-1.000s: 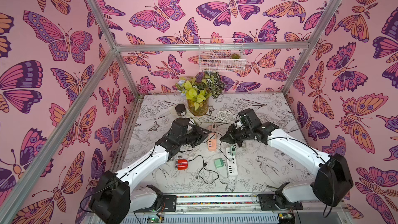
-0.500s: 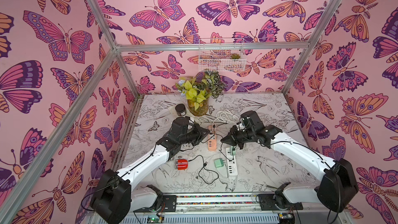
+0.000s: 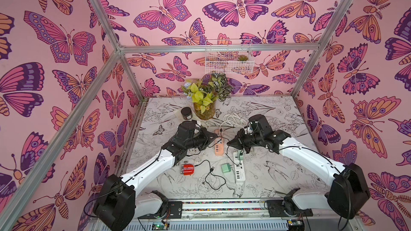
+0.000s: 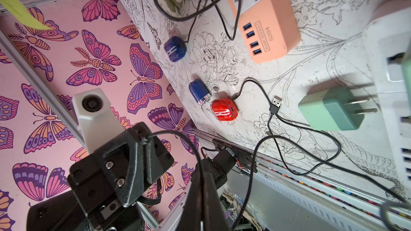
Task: Charge the electric shaver
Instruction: Pick up the charging cable from the center of the board.
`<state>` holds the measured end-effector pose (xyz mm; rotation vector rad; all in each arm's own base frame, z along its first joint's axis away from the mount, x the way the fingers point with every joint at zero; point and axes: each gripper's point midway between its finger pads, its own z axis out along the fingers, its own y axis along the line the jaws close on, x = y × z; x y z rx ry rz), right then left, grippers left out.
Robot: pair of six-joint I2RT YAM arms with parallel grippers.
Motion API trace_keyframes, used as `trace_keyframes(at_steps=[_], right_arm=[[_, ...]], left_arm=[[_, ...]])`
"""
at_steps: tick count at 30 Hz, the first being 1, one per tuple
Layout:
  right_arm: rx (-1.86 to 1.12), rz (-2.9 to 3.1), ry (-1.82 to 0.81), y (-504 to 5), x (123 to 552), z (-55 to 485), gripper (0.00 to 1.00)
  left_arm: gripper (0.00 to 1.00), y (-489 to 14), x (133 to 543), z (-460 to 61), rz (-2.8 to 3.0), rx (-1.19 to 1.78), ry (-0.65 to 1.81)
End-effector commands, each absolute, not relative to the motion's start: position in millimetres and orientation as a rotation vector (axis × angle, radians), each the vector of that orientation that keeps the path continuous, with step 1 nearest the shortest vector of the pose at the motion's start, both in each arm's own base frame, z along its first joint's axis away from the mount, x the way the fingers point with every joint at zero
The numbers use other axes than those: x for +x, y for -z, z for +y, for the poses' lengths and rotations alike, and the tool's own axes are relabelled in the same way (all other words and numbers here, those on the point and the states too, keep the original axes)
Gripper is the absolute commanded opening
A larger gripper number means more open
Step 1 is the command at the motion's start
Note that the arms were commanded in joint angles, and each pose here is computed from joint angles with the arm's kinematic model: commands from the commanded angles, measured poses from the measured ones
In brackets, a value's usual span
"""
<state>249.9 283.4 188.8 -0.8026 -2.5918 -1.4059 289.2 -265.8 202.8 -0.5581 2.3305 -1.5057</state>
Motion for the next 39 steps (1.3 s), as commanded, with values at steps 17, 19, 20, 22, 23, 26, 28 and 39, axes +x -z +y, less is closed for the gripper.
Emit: trace_keyframes(at_steps=[17,19,20,22,23,26,28,39], right_arm=[[-0.465,-2.599,2.059,-267.9,298.2,262.7,0.62],[-0.333,-2.524,2.129,-277.0,302.5,275.4,0.63],[-0.281,-2.501,2.139,-278.2,304.5,281.2,0.63],[-0.240,-2.462,2.168,-278.3,308.3,286.7,0.63],[-0.224,-2.429,2.201,-280.9,309.8,289.0,0.62],[-0.226,-2.328,2.253,-286.6,309.5,293.4,0.57],[-0.243,-2.297,2.252,-283.6,304.7,294.1,0.54],[-0.263,-2.324,2.143,-255.5,289.5,299.6,0.51]], left_arm=[[0.00,-260.2,280.8,-282.5,2.400,-0.371,1.805],[0.00,-262.5,280.1,-287.0,2.415,-0.348,1.843],[0.00,-263.5,280.5,-289.1,2.421,-0.341,1.864],[0.00,-263.3,280.8,-292.1,2.441,-0.330,1.892],[0.00,-262.1,281.5,-292.9,2.451,-0.329,1.902],[0.00,-259.3,287.5,-289.2,2.444,-0.358,1.893],[0.00,-260.2,292.0,-286.9,2.429,-0.366,1.887],[0.00,-261.4,300.3,-290.3,2.415,-0.356,1.929]])
